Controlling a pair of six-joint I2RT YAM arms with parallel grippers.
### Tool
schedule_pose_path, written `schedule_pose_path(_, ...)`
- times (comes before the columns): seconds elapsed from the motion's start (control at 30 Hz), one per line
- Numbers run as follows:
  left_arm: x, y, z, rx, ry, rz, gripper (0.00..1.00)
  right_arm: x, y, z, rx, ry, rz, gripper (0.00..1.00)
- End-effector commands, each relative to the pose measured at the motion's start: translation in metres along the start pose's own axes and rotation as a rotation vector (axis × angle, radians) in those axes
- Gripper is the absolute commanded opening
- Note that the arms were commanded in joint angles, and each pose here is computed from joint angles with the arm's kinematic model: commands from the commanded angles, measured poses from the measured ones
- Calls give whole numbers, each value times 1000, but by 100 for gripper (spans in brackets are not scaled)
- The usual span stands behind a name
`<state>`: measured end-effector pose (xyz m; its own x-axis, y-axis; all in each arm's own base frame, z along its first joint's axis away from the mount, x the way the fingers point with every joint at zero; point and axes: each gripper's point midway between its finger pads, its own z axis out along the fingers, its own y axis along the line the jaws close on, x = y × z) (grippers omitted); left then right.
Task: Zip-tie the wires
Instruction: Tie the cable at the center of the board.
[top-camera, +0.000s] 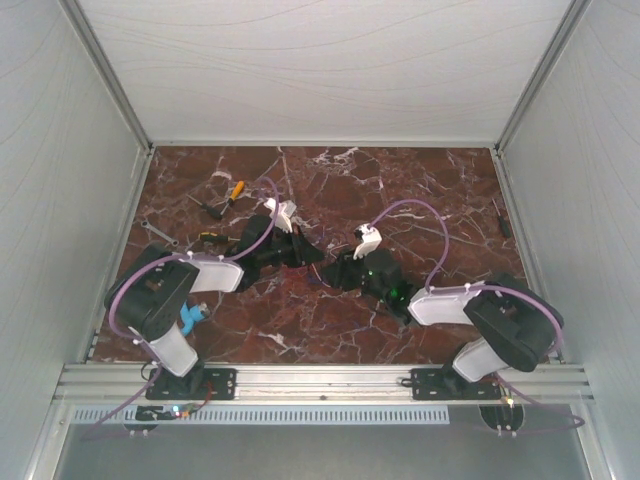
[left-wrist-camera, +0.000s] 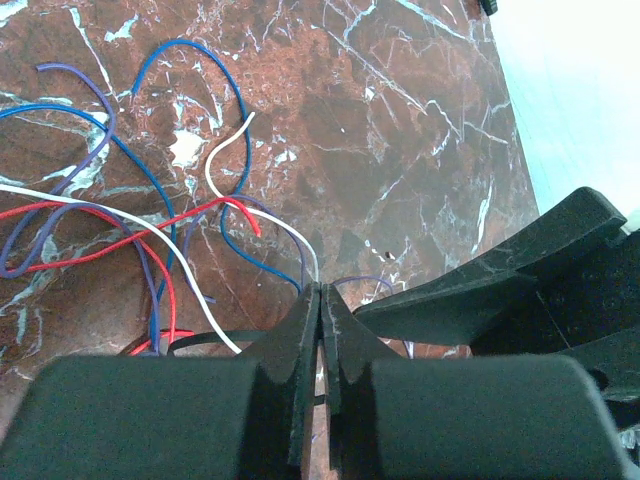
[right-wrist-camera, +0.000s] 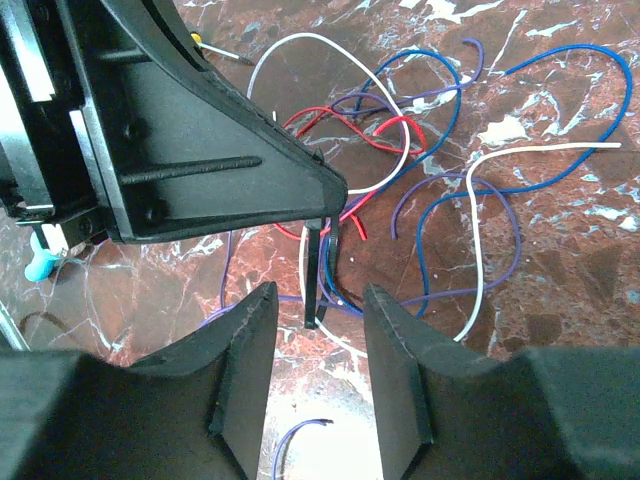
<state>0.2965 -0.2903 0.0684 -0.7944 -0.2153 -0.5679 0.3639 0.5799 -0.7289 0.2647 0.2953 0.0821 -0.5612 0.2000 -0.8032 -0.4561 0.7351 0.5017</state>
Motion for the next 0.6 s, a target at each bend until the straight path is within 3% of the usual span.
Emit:
schedule_pose_path(0.0, -13, -12, 0, 23, -43, -6, 0, -22, 16, 11, -39, -87, 30, 36)
schedule_pose_path(0.57, -13, -14, -1, 31, -40, -13, 0, -24, 10, 36, -4, -115, 5, 30)
